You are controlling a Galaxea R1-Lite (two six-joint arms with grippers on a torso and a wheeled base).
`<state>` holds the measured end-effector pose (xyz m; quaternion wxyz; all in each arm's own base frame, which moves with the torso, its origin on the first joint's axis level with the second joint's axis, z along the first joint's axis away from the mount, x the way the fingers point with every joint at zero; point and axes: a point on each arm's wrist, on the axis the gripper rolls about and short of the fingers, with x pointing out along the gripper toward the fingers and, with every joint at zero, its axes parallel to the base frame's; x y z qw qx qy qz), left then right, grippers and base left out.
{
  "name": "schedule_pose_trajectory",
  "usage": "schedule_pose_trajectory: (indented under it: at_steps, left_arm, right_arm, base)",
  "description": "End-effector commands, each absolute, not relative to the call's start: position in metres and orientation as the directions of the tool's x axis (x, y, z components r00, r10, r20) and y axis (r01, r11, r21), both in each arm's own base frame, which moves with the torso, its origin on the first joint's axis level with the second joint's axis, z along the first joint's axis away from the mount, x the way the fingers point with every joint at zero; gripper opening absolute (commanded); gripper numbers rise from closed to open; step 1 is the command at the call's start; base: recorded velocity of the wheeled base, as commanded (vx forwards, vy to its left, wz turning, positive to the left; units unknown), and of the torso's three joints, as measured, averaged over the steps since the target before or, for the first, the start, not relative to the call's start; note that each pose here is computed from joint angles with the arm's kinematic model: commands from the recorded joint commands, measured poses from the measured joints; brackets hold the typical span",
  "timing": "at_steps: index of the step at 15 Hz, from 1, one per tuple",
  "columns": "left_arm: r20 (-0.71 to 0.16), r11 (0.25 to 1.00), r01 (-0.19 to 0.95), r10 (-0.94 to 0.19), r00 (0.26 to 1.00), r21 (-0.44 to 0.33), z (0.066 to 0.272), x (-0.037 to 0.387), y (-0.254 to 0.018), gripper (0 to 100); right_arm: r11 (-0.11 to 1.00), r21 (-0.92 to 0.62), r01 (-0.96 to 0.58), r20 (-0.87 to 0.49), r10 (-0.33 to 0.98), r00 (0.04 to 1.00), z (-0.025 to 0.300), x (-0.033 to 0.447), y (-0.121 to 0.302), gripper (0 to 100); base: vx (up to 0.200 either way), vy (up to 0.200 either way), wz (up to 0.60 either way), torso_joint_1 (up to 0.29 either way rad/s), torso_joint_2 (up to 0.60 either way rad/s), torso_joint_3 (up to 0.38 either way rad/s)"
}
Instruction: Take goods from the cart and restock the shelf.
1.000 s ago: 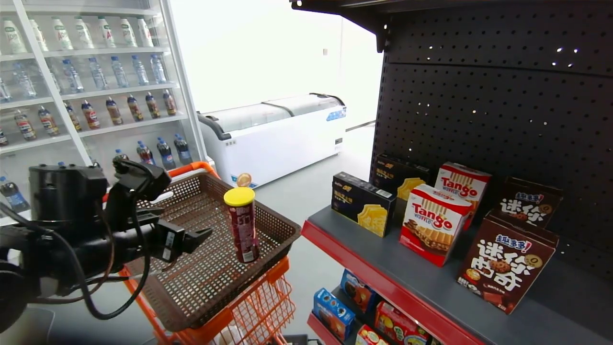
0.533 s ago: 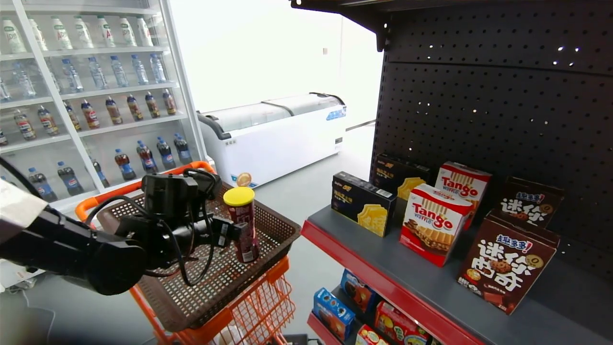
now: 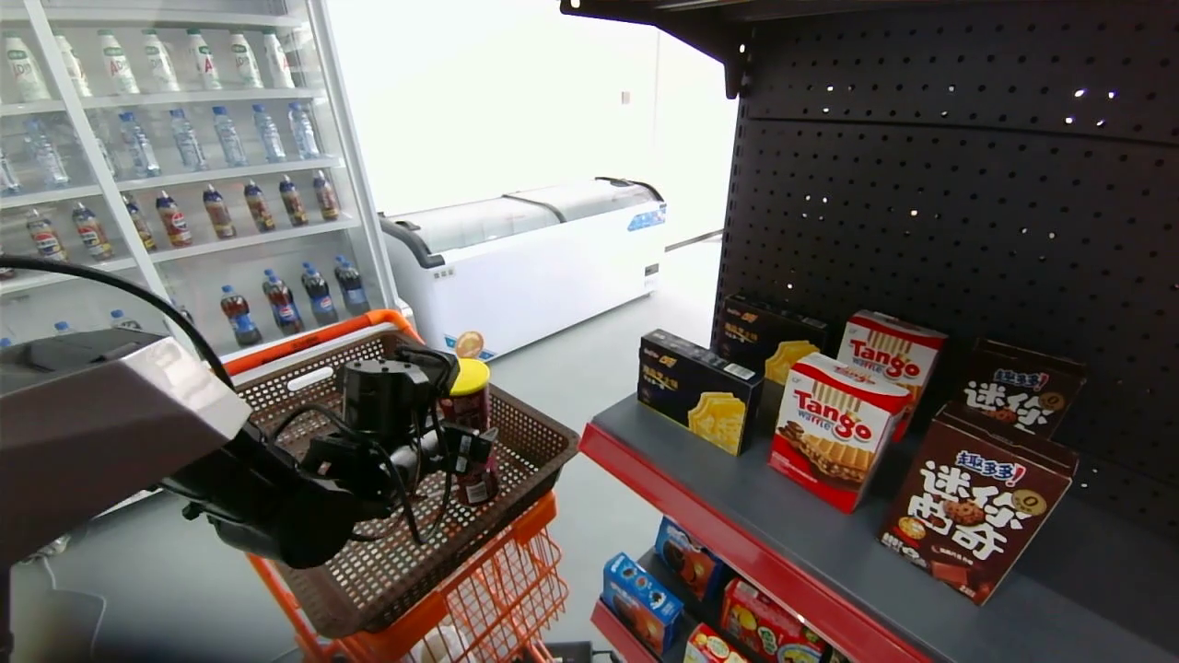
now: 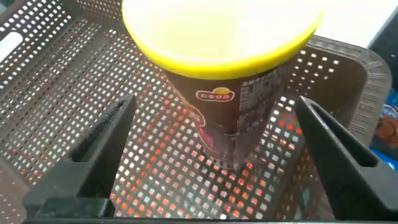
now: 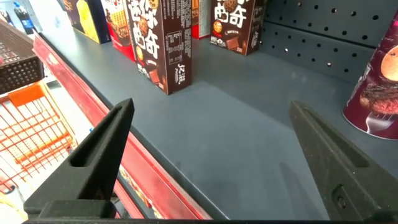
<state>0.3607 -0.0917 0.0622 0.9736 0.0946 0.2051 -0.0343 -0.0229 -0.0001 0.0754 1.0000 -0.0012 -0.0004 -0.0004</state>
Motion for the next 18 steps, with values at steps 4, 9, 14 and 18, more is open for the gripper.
schedule_pose_trajectory:
  at_steps: [4, 9, 14, 18]
  left_arm:
    - [-0.385, 0.981, 0.044, 0.033, 0.922, 0.191, 0.028, 0.372, -0.094, 100]
    - [-0.387, 0.980, 0.046, 0.032, 0.921, 0.191, 0.017, 0.375, -0.095, 100]
    - [-0.373, 0.976, 0.014, 0.069, 0.925, 0.215, 0.016, 0.376, -0.097, 0]
    - [-0.329, 0.981, 0.018, 0.048, 0.943, 0.194, 0.042, 0.371, -0.104, 0]
  right_arm:
    - [1.000, -0.003, 0.002, 0.000, -0.002, 1.000, 0.075, -0.023, 0.000, 100]
    - [1.000, -0.003, 0.000, 0.000, 0.000, 1.000, 0.075, -0.023, 0.000, 100]
    - [1.000, -0.003, 0.000, 0.000, 0.000, 1.000, 0.075, -0.023, 0.000, 100]
    - [1.000, -0.003, 0.003, 0.000, -0.003, 1.000, 0.075, -0.023, 0.000, 100]
  base:
    - [0.000, 0.000, 0.00, 0.000, 0.00, 0.000]
    - [0.000, 0.000, 0.00, 0.000, 0.00, 0.000]
    - [0.000, 0.000, 0.00, 0.000, 0.00, 0.000]
    - [0.000, 0.000, 0.00, 0.000, 0.00, 0.000]
